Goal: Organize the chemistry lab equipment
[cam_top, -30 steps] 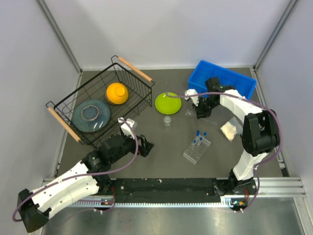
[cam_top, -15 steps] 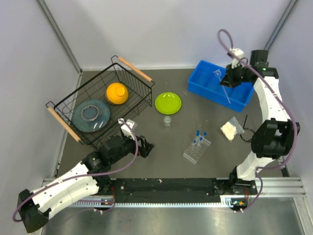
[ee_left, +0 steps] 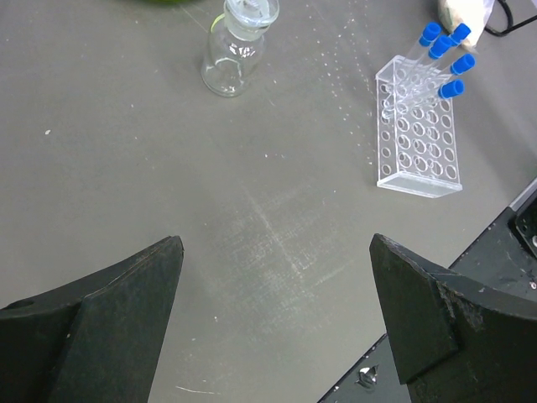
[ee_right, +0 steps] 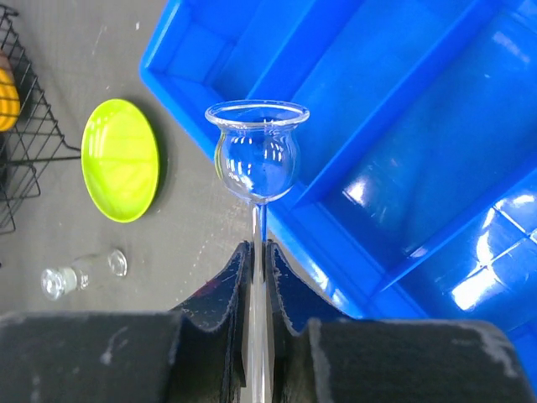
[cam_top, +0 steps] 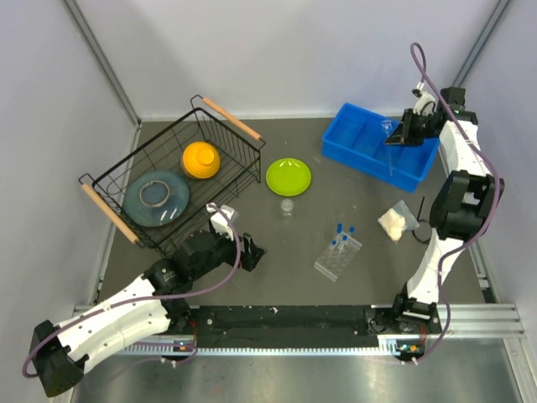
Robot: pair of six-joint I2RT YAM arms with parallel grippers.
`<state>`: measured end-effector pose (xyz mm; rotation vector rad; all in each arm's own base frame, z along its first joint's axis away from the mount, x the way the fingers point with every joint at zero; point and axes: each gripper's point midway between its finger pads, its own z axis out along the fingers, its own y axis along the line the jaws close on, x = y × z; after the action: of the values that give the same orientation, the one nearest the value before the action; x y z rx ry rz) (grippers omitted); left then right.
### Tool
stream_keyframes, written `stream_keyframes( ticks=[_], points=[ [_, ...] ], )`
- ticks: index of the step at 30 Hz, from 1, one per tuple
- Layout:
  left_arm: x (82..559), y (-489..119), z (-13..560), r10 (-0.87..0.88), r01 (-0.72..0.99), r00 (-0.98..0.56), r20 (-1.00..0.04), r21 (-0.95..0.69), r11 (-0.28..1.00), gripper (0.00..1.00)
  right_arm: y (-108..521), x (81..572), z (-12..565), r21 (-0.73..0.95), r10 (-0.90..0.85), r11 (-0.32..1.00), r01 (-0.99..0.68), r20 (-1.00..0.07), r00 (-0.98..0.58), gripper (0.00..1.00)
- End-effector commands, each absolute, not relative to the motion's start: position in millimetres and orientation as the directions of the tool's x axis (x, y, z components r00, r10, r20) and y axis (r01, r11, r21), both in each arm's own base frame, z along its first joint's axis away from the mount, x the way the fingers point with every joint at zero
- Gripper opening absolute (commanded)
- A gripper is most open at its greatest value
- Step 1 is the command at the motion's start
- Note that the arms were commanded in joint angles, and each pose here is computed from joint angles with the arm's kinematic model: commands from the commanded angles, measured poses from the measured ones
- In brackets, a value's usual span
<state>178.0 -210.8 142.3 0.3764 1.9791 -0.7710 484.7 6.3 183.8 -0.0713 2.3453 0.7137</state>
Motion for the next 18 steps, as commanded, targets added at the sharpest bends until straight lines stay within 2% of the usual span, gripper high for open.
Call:
stream_keyframes(
  ticks=[1, 18],
  points=[
    [185.7, -217.3, 161.8, -0.074, 0.553, -0.479, -0.875, -0.366, 0.748, 0.99, -10.4, 506.1, 188.9, 0.524, 0.231, 0.835, -0.166, -0.609, -0.759, 0.08],
    [190.4, -221.3, 162.5, -0.057, 0.533, -0.506, -0.861, -0.365, 0.763, 0.99, -41.1, 541.1, 132.3, 0.535, 0.288, 0.843, -0.061, -0.544, -0.788, 0.1]
  ],
)
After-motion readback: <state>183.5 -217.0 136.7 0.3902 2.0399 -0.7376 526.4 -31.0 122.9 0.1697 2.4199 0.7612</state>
